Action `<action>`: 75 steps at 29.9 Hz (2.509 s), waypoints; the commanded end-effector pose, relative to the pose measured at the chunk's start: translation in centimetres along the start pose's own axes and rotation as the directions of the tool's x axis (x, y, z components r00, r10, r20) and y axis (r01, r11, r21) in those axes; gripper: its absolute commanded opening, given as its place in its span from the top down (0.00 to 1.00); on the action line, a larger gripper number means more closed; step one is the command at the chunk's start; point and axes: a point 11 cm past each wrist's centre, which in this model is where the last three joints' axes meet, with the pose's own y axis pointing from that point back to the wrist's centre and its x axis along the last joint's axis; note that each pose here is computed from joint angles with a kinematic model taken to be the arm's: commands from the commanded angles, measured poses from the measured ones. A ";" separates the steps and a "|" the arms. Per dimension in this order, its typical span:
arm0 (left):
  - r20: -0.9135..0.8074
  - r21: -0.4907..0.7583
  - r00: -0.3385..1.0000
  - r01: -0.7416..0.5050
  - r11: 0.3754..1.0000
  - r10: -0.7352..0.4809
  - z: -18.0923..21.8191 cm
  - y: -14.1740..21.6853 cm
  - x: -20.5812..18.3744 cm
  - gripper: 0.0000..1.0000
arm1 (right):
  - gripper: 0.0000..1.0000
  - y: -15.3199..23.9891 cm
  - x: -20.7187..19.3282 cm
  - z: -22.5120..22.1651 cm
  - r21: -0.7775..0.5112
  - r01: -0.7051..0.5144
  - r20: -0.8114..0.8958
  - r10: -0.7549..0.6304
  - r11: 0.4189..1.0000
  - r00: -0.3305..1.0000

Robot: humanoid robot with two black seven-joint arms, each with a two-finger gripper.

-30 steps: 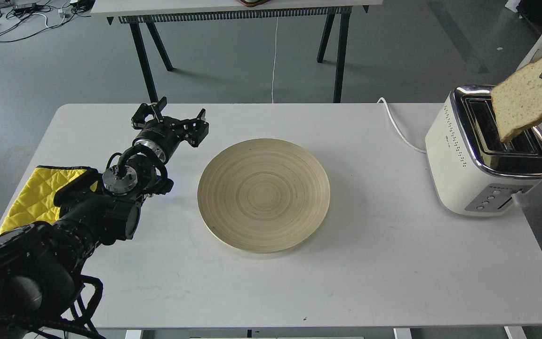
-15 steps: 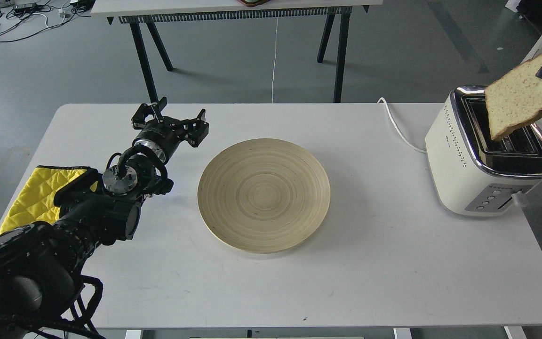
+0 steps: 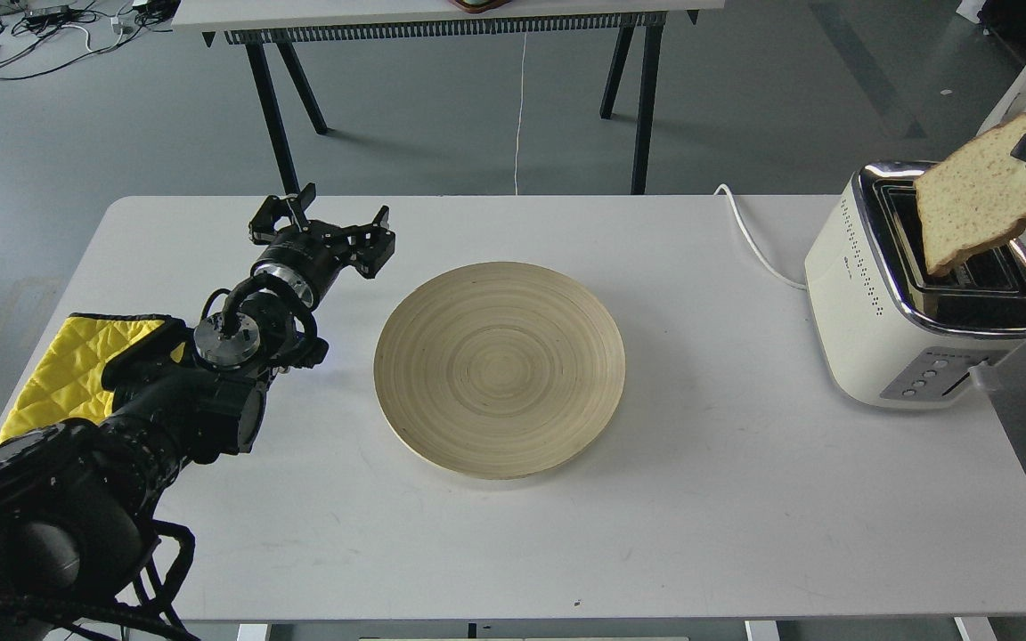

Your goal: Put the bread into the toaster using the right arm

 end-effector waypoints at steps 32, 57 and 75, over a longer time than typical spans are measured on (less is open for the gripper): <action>0.000 0.002 1.000 0.000 1.000 0.000 0.0 0.0 0.0 0.00 | 0.65 -2.3 -4.4 -0.1 -0.020 0.096 -0.021 -0.096 0.995 0.995; 0.000 0.000 1.000 0.000 1.000 0.000 0.0 0.0 0.0 0.00 | 0.01 -5.9 3.0 -14.1 0.236 -0.201 0.725 -0.034 0.951 0.688; 0.000 0.000 1.000 0.000 1.000 0.000 0.0 0.0 0.0 0.00 | 0.01 -9.6 -12.5 -18.6 0.507 -0.188 0.855 -0.519 0.841 -0.018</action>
